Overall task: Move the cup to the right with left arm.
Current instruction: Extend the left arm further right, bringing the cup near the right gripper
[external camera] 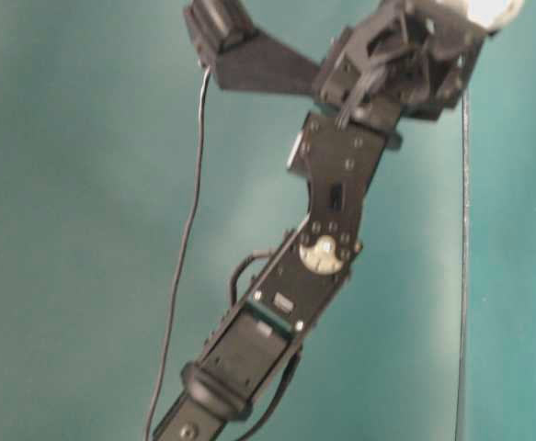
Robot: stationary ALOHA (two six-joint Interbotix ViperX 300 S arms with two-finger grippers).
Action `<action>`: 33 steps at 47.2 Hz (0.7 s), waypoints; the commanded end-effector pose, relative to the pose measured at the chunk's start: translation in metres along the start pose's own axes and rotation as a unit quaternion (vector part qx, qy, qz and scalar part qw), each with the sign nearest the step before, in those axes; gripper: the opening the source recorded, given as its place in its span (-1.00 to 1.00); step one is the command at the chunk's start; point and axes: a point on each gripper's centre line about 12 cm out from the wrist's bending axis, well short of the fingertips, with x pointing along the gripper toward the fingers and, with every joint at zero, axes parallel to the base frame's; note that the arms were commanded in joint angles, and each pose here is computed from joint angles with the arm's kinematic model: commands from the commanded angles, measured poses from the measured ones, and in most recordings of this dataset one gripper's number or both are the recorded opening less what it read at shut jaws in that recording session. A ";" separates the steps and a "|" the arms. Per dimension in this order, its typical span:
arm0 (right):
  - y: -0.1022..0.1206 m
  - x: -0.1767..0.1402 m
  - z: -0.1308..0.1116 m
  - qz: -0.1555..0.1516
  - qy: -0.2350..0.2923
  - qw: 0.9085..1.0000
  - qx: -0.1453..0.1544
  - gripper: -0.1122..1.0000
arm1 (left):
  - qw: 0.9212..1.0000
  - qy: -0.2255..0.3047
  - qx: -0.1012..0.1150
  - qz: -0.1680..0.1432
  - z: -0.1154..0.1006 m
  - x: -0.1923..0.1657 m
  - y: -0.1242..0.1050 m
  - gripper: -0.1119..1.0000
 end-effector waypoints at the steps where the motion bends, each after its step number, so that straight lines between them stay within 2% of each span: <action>1: 0.000 0.002 0.014 0.000 -0.018 1.000 -0.001 -0.81 | 1.000 -0.031 0.001 0.002 0.029 0.002 0.002 0.34; 23: 0.000 0.002 0.014 0.000 -0.018 1.000 -0.002 -0.81 | 0.999 -0.035 0.002 0.003 0.039 0.027 0.003 0.34; 33: 0.000 0.002 0.014 0.000 -0.018 1.000 -0.002 -0.81 | 1.000 -0.025 0.007 -0.004 0.038 0.036 -0.006 0.34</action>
